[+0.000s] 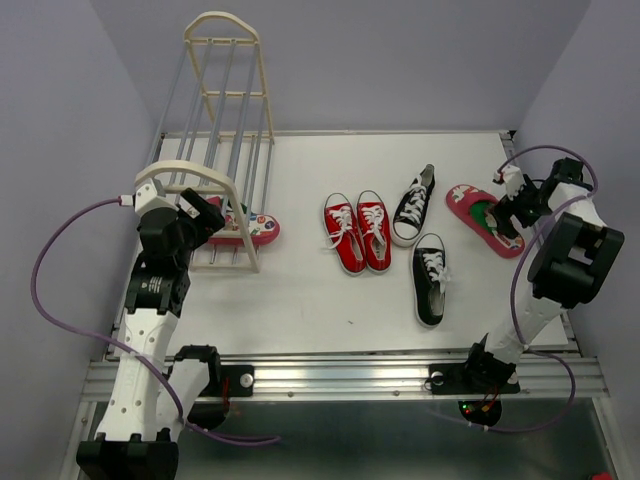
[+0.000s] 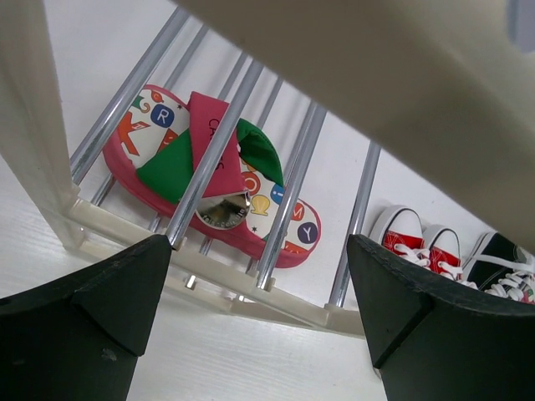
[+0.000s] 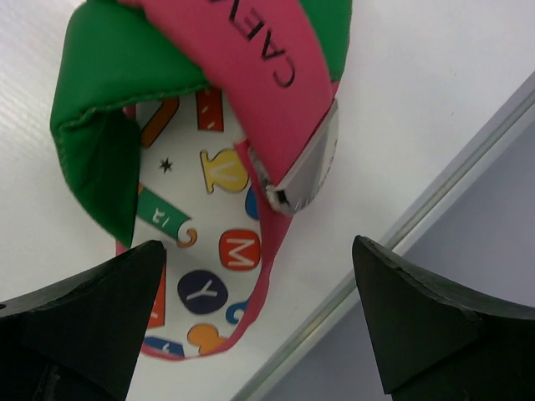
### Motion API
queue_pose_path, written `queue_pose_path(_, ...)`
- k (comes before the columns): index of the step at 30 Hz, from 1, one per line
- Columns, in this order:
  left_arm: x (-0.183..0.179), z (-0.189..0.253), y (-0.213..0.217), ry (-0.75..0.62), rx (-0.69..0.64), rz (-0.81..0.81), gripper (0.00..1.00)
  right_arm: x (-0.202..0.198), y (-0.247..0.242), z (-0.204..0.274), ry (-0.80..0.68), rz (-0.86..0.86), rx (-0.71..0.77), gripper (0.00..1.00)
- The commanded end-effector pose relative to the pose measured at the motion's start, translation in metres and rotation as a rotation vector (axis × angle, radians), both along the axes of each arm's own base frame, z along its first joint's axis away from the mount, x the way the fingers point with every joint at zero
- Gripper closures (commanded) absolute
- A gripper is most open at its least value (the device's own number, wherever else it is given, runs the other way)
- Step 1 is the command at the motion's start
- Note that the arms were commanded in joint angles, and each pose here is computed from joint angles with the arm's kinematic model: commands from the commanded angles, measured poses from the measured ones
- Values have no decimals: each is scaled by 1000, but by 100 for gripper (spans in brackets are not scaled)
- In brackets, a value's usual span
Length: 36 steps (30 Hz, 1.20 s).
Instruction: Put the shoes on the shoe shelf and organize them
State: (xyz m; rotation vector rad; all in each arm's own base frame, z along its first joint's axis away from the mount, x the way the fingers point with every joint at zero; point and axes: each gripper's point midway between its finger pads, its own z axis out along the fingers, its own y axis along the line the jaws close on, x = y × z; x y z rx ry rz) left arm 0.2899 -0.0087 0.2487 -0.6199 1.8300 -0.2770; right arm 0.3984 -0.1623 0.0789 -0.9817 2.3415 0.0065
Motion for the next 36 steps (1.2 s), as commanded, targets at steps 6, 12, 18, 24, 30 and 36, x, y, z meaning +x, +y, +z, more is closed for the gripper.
queue_pose_path(6,8,6,1,-28,-4,11,1,58,2,20,-213,-96,143,18)
queue_pose_path(12,3,13,5,-50,-4,29,1,65,3,13,-191,-115,187,85)
queue_pose_path(18,-6,20,5,-70,-7,31,1,56,17,39,-237,-49,199,99)
queue_pose_path(24,-17,25,1,-106,-12,6,1,78,16,142,-445,-156,214,99)
queue_pose_path(30,-22,25,-6,-125,-25,-33,1,66,67,245,-667,-115,237,99)
queue_pose_path(36,-29,36,-8,-148,-12,-58,1,66,154,265,-669,12,334,99)
